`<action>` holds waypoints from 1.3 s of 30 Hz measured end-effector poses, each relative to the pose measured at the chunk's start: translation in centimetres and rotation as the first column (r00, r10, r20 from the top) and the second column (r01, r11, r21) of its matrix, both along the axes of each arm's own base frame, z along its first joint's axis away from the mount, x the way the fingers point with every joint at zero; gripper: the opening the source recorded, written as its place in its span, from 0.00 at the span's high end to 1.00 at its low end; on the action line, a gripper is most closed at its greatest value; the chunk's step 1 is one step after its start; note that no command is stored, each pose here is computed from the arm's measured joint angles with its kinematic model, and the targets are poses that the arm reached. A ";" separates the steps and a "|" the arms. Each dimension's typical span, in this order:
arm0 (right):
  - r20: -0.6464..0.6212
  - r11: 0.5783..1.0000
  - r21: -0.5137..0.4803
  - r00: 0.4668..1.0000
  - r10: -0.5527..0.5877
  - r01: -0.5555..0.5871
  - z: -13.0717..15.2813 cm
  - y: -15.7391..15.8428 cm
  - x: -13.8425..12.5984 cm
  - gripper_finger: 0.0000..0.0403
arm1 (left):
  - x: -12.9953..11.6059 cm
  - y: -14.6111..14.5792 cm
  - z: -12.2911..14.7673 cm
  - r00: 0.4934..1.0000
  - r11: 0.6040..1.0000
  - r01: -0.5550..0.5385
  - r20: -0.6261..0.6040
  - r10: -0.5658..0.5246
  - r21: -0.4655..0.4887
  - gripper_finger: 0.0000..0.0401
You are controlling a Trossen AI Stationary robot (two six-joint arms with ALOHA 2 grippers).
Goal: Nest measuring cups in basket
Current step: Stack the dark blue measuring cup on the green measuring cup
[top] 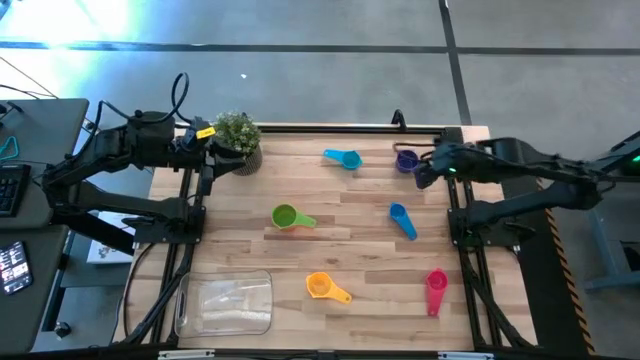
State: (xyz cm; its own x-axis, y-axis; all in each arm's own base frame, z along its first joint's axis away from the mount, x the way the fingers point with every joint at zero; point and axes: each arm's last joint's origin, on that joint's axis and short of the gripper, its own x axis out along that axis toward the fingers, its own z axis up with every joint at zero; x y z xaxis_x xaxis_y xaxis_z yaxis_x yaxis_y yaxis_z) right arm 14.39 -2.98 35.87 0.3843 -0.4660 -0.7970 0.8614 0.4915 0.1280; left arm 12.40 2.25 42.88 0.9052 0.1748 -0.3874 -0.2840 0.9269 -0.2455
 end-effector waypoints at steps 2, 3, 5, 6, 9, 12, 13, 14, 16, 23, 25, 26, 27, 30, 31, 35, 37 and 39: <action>-0.058 0.998 0.062 0.998 0.033 -0.029 -1.1 -0.7 0.6 0.40 | 0.0 0.0 0.0 1.000 1.000 0.000 -0.005 0.000 -0.001 0.68; -0.079 0.995 0.088 0.996 0.044 -0.037 -1.6 -1.1 1.0 0.40 | 0.0 0.0 0.0 1.000 1.000 0.000 -0.005 0.000 -0.001 0.68; -0.115 0.992 0.116 0.992 0.060 -0.046 -2.5 -1.9 1.5 0.40 | 0.0 0.0 0.0 1.000 1.000 0.000 -0.005 0.000 -0.001 0.68; -0.127 0.991 0.120 0.990 0.067 -0.052 -2.8 -2.2 1.8 0.40 | 0.0 0.0 0.0 1.000 1.000 0.001 -0.004 -0.001 -0.001 0.68; -0.136 0.989 0.120 0.986 0.097 -0.081 -3.6 -3.4 2.7 0.40 | 0.0 0.0 0.0 1.000 1.000 0.001 -0.004 -0.001 -0.001 0.68; -0.133 0.986 0.134 0.985 0.113 -0.096 -4.3 -4.7 3.5 0.40 | 0.0 0.0 0.0 1.000 1.000 0.000 -0.004 0.000 -0.002 0.68; -0.136 0.987 0.135 0.985 0.107 -0.088 -4.6 -5.1 3.8 0.40 | 0.0 0.0 0.0 1.000 1.000 0.000 -0.004 0.000 -0.002 0.68; -0.149 0.988 0.136 0.984 0.099 -0.079 -4.9 -5.6 4.0 0.40 | 0.0 0.0 0.0 1.000 1.000 0.000 -0.004 0.000 -0.002 0.68; -0.189 0.987 0.150 0.978 0.085 -0.057 -5.8 -6.7 4.4 0.40 | 0.0 0.0 0.0 1.000 1.000 0.000 -0.004 0.000 -0.002 0.68; -0.320 0.980 0.199 0.944 0.079 -0.015 -9.0 -10.3 6.0 0.40 | 0.0 0.0 0.0 1.000 1.000 0.000 -0.005 0.000 -0.003 0.68; -0.335 0.980 0.199 0.938 0.087 -0.020 -9.9 -11.2 6.6 0.40 | 0.0 0.0 0.0 1.000 1.000 0.001 -0.004 -0.001 -0.003 0.68; -0.339 0.980 0.199 0.937 0.088 -0.020 -10.3 -11.6 6.9 0.40 | 0.0 0.0 0.0 1.000 1.000 0.001 -0.004 -0.001 -0.003 0.68; -0.343 0.979 0.201 0.935 0.087 -0.017 -10.7 -12.0 7.1 0.40 | 0.0 0.0 0.0 1.000 1.000 0.001 -0.004 -0.001 -0.003 0.68; -0.360 0.976 0.216 0.930 0.077 0.002 -12.1 -13.1 7.7 0.40 | 0.0 0.0 0.0 1.000 1.000 0.000 -0.004 0.000 -0.004 0.68; -0.370 0.975 0.223 0.926 0.075 0.010 -12.5 -13.3 7.9 0.40 | 0.0 0.0 0.0 1.000 1.000 0.000 -0.004 0.000 -0.005 0.68; -0.420 0.964 0.262 0.904 0.077 0.039 -14.4 -14.2 8.3 0.40 | 0.0 0.0 0.0 1.000 1.000 -0.002 -0.003 0.002 -0.011 0.68; -0.445 0.960 0.276 0.892 0.081 0.050 -15.3 -14.5 8.6 0.40 | 0.0 0.0 0.0 1.000 1.000 -0.002 -0.003 0.002 -0.011 0.68; -0.470 0.957 0.284 0.879 0.081 0.063 -16.1 -14.8 8.7 0.40 | 0.0 0.0 0.0 1.000 1.000 -0.002 -0.003 0.002 -0.011 0.68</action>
State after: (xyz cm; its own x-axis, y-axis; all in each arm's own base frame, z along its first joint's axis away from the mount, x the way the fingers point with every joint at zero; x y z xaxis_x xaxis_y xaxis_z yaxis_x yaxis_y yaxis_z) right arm 23.12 -17.75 19.78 -0.0686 -0.1917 -0.9790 0.8488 0.5044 -0.1582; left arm 12.41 2.24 42.84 0.9037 0.1726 -0.3918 -0.2869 0.9235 -0.2548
